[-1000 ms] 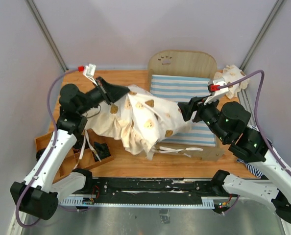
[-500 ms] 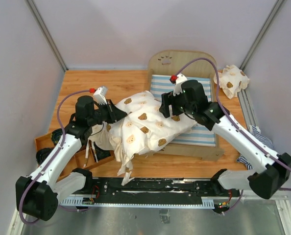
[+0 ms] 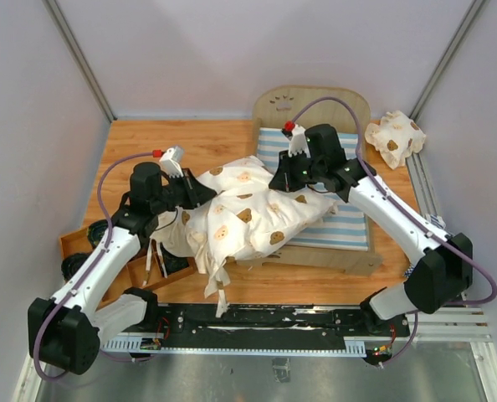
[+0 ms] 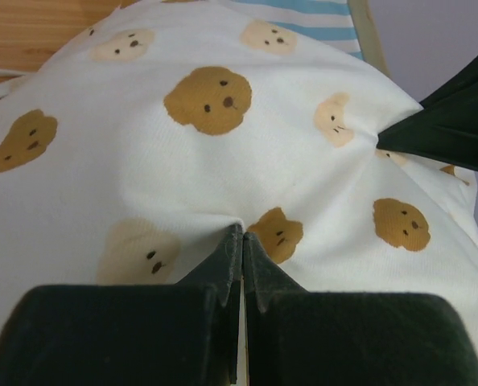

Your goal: Set up the pet bed

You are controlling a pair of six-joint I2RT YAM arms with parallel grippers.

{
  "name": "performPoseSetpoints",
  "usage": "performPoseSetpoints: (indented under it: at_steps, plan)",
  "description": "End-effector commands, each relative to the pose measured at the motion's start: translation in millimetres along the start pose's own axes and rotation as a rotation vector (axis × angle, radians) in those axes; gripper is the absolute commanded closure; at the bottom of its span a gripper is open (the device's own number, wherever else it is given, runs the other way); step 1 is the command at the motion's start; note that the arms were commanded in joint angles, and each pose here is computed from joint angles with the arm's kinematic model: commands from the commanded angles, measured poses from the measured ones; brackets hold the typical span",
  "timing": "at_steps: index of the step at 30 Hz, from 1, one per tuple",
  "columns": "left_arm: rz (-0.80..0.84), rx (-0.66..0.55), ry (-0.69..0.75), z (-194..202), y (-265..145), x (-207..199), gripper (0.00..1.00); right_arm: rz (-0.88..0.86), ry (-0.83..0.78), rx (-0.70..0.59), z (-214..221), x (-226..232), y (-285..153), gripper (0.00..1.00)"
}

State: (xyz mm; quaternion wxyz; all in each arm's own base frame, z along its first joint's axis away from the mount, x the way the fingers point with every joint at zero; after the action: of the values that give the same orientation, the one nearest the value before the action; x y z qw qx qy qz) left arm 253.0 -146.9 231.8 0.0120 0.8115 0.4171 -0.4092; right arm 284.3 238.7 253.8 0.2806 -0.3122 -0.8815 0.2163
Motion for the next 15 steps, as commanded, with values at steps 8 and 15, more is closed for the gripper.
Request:
performPoseSetpoints:
  at_steps: [8, 15]
  plan:
    - [0.467, -0.221, 0.087, -104.9, -3.4, -135.0, 1.0, 0.33, -0.285, -0.644, -51.9, 31.2, -173.2, 1.0]
    - [0.589, -0.259, 0.119, -117.9, 19.5, -189.7, 1.0, 0.463, -0.377, -0.852, -46.3, 36.2, -244.8, 1.0]
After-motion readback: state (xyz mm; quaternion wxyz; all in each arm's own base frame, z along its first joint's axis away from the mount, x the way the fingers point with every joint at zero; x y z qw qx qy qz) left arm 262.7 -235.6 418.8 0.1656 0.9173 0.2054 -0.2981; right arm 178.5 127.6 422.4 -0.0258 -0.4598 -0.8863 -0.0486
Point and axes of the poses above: each gripper's point midway between its finger pads, its own y axis out along the fingers, its own x axis along the line the jaws close on, z = x × y, the point moved 5 cm from there along -y, back along the fingers, and after that the axes turned 5 degrees about -y, right-handed, at the moved point
